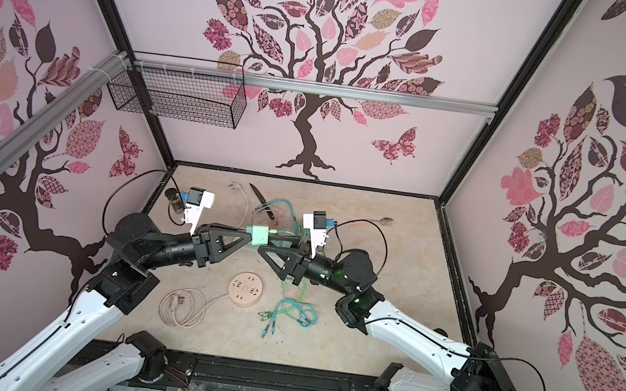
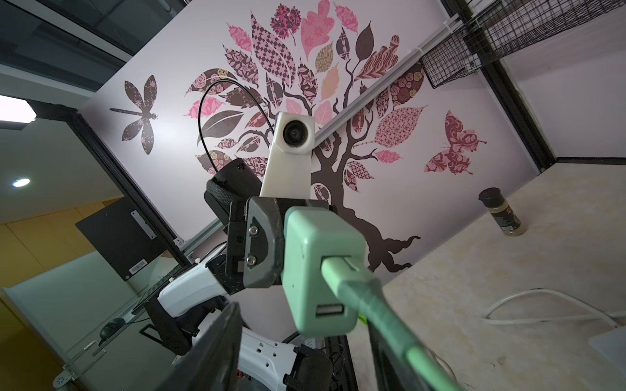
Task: Insert plugs into power strip
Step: Pick up the plug from the top-center of the table, then insert the plug into the socket.
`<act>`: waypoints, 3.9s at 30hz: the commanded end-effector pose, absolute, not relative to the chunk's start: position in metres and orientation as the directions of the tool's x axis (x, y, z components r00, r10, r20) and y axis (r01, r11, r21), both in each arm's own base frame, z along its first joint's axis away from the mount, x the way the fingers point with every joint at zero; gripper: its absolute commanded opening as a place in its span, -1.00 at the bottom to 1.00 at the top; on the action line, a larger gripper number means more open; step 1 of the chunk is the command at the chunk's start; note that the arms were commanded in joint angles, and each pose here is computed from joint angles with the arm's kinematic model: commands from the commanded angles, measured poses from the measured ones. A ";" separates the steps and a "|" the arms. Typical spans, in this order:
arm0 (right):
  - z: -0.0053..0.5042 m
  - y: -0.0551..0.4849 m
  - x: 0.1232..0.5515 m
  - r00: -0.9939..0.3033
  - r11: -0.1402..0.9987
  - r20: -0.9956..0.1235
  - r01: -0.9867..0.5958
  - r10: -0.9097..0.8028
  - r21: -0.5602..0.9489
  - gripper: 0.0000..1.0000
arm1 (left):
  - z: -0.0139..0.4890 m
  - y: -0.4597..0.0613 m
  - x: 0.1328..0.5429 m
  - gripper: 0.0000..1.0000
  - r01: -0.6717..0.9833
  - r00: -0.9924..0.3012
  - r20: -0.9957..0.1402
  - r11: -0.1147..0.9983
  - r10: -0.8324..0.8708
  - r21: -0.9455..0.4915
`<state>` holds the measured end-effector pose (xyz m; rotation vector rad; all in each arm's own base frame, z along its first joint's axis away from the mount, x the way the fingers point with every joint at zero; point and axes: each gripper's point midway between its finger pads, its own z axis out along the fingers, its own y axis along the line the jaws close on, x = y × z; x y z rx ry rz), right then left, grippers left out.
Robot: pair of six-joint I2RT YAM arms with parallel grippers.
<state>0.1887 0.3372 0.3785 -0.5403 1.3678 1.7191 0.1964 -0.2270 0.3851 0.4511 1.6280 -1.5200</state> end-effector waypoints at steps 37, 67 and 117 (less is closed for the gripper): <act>0.422 0.309 0.210 -0.323 0.174 -0.874 -0.898 0.363 0.404 -0.74 | 0.361 -0.222 0.186 -0.03 0.737 -0.586 -0.788 0.278 -0.190 -0.616; 0.344 0.284 0.235 -0.160 0.484 -0.963 -0.875 -0.217 0.036 -0.78 | 0.171 -0.125 0.222 0.22 0.024 -0.776 -0.538 0.836 -0.330 -0.548; 0.108 0.395 0.263 -0.163 0.284 -0.698 -0.957 -0.697 -0.060 -0.85 | 0.054 -0.128 0.224 -0.30 -0.102 -0.831 -0.413 0.832 -0.372 -0.545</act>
